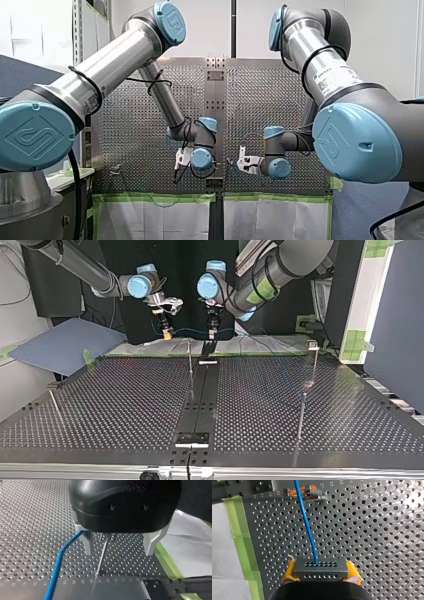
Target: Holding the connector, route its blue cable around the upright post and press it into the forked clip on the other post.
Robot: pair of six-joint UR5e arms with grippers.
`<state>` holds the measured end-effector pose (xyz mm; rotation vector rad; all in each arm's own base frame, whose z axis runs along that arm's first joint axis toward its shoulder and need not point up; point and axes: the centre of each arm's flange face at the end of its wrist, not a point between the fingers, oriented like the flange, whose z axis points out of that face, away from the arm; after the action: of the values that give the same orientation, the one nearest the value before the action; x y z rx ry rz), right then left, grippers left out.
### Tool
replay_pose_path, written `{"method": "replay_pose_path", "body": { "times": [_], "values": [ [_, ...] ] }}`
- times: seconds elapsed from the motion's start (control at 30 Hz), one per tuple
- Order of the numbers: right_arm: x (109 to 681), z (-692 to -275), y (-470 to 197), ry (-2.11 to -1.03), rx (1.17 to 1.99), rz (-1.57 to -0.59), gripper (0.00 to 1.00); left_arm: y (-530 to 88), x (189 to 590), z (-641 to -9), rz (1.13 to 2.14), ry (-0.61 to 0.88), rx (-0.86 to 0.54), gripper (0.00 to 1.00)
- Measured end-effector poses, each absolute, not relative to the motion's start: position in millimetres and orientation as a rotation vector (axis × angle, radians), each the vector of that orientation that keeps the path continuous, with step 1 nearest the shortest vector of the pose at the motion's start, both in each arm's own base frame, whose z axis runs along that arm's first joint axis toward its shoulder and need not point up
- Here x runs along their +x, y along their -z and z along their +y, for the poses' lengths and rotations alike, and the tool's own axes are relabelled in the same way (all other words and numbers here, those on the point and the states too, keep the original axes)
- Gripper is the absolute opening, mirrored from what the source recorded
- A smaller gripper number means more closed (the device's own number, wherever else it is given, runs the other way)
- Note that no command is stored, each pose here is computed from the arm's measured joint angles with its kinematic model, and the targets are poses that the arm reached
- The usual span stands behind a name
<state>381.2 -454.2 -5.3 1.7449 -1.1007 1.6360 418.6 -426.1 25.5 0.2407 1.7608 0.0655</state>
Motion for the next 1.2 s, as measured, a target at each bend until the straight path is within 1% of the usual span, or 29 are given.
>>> {"method": "replay_pose_path", "body": {
  "times": [0.47, 0.5, 0.53, 0.57, 0.6, 0.63, 0.77, 0.83, 0.9, 0.93, 1.2],
  "values": [
    [384, -452, 6, -1.639, 1.753, -1.091, 0.0, -27, 420, -430, 1.741, -0.048, 0.24, 0.99],
    [384, -452, 6, -1.639, 1.753, -1.091, 0.0, -27, 420, -430, 1.74, -0.049, 0.239, 0.8],
    [384, -452, 6, -1.639, 1.754, -1.091, 0.0, -27, 420, -430, 1.739, -0.049, 0.238, 0.58],
    [384, -452, 6, -1.639, 1.754, -1.091, 0.0, -27, 420, -430, 1.737, -0.048, 0.237, 0.58],
    [384, -452, 6, -1.639, 1.754, -1.091, 0.0, -27, 420, -430, 1.734, -0.046, 0.236, 0.42],
    [384, -452, 6, -1.639, 1.754, -1.091, 0.0, -28, 421, -431, 1.731, -0.044, 0.235, 0.4],
    [383, -452, 5, -1.639, 1.753, -1.091, 0.0, -29, 422, -433, 1.713, -0.033, 0.234, 0.4],
    [383, -453, 5, -1.639, 1.753, -1.092, 0.0, -29, 422, -434, 1.709, -0.032, 0.235, 0.33],
    [383, -453, 6, -1.638, 1.752, -1.092, 0.0, -30, 421, -435, 1.705, -0.029, 0.237, 0.33],
    [382, -453, 5, -1.638, 1.752, -1.093, 0.0, -30, 421, -436, 1.703, -0.027, 0.237, 0.31],
    [381, -454, 5, -1.637, 1.748, -1.093, 0.0, -30, 421, -438, 1.7, -0.003, 0.222, 0.31]
  ]
}}
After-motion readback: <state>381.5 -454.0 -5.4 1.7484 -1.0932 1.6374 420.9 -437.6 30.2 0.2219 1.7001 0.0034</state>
